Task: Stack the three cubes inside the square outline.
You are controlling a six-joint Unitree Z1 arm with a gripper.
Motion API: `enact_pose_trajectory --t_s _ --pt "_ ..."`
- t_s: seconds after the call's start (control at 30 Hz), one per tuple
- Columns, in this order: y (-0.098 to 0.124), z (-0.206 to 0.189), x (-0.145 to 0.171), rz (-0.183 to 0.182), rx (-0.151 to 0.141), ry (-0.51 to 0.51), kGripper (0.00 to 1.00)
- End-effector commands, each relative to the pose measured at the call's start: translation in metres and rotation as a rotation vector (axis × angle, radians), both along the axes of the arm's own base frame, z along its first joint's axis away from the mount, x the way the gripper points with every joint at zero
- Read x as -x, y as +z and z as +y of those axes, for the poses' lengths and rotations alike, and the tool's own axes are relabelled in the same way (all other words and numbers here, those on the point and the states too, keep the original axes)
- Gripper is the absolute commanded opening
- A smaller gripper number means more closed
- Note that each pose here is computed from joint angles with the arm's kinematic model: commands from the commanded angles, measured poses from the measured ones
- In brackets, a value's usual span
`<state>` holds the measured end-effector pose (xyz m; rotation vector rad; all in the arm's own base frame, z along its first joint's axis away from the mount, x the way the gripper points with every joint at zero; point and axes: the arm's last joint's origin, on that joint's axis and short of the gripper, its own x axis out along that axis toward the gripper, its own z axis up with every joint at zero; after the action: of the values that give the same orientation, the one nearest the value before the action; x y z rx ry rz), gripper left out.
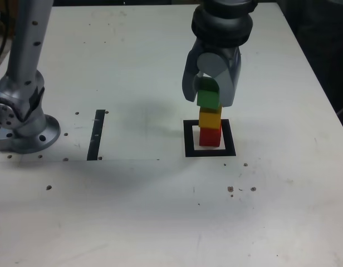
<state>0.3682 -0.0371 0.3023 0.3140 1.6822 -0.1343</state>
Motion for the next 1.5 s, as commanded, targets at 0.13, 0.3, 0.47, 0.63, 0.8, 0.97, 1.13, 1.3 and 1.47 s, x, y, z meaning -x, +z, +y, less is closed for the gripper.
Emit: enact_pose_trajectory --t_s 0.13,0.3,0.47,0.63,0.8,0.97,1.13,1.3,1.47 --pt "-0.003 -0.002 -0.004 -0.008 0.016 0.001 0.21" --pt "-0.007 -0.003 -0.005 0.003 0.018 -0.001 0.34" --pt "-0.01 -0.002 -0.004 0.018 0.017 0.003 0.73" --pt "-0.005 -0.001 0.0 0.007 0.012 0.013 0.96" --pt "0.013 -0.005 0.013 -0.03 0.008 0.011 0.99" --pt "0.043 -0.012 0.04 -0.069 0.014 -0.012 0.99" --pt "0.07 -0.01 0.089 -0.107 0.02 -0.024 0.99" --pt "0.08 0.006 0.152 -0.132 0.013 -0.006 0.99" --pt "0.062 0.019 0.197 -0.102 -0.017 0.037 0.99"
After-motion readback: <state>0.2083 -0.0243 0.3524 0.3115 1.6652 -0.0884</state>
